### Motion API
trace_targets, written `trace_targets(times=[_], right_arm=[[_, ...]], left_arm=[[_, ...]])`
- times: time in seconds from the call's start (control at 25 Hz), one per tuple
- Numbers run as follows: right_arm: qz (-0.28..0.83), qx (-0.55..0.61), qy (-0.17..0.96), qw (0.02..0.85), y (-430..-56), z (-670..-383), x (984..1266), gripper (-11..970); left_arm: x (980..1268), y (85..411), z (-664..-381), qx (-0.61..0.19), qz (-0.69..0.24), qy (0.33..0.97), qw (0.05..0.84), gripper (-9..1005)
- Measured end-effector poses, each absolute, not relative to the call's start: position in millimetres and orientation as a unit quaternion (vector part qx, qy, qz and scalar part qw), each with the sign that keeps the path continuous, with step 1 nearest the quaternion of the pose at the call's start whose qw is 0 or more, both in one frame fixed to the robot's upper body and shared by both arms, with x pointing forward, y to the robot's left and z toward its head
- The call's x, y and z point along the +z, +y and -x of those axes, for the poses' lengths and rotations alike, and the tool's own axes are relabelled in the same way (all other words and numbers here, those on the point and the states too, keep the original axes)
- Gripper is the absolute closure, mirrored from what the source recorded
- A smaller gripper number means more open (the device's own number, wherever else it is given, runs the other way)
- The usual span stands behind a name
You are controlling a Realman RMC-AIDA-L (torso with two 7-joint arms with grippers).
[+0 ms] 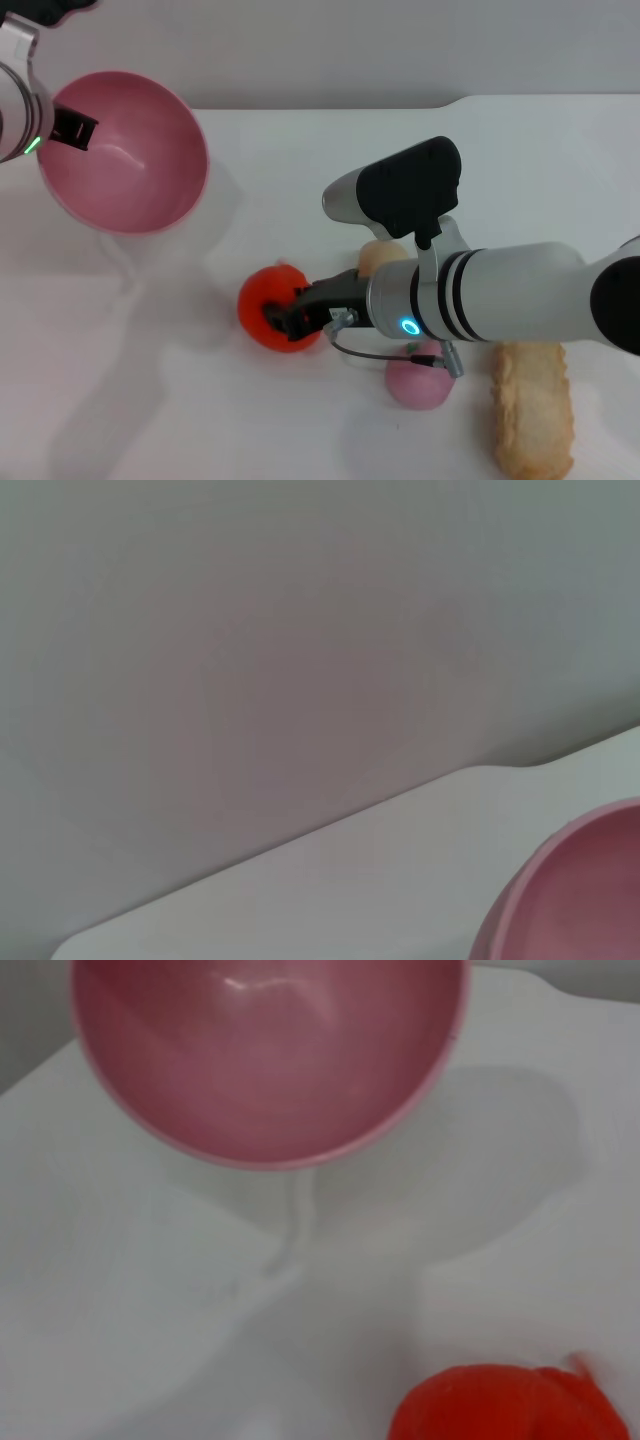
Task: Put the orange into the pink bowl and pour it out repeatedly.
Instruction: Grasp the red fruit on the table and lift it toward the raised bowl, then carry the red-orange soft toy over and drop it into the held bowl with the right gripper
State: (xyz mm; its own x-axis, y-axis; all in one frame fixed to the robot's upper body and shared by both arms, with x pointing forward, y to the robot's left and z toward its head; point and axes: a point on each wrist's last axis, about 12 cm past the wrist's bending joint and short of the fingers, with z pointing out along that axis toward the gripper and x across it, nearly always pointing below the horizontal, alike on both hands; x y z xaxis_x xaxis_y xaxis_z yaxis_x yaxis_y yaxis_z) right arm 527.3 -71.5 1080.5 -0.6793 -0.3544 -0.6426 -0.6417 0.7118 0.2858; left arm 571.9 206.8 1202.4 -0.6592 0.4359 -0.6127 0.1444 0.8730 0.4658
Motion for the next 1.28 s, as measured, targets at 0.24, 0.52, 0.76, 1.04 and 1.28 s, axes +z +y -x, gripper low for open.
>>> trace_targets(times=[0.24,0.52,0.76,1.04,1.28], right_arm=[[0.288,0.257,0.875,0.292,-72,-525,1086,688],[0.289,0.244,0.863,0.334,-86,-522,1117,822],[0.291,0.225,0.848,0.382,-101,-517,1160,856],[0.311,0.21,0.822,0.429,-103,-505,1203,889],[0.315,0.212,0.817,0.435,-100,-506,1208,906]], left_arm=[[1203,205,-573,0.191,-0.165,0.889,0.381,953],[1200,202,-573,0.185,-0.172,0.891,0.378,953],[1195,198,-571,0.164,-0.186,0.895,0.371,953],[1183,190,-568,0.135,-0.208,0.903,0.351,952],[1177,177,-564,0.103,-0.235,0.905,0.34,952]])
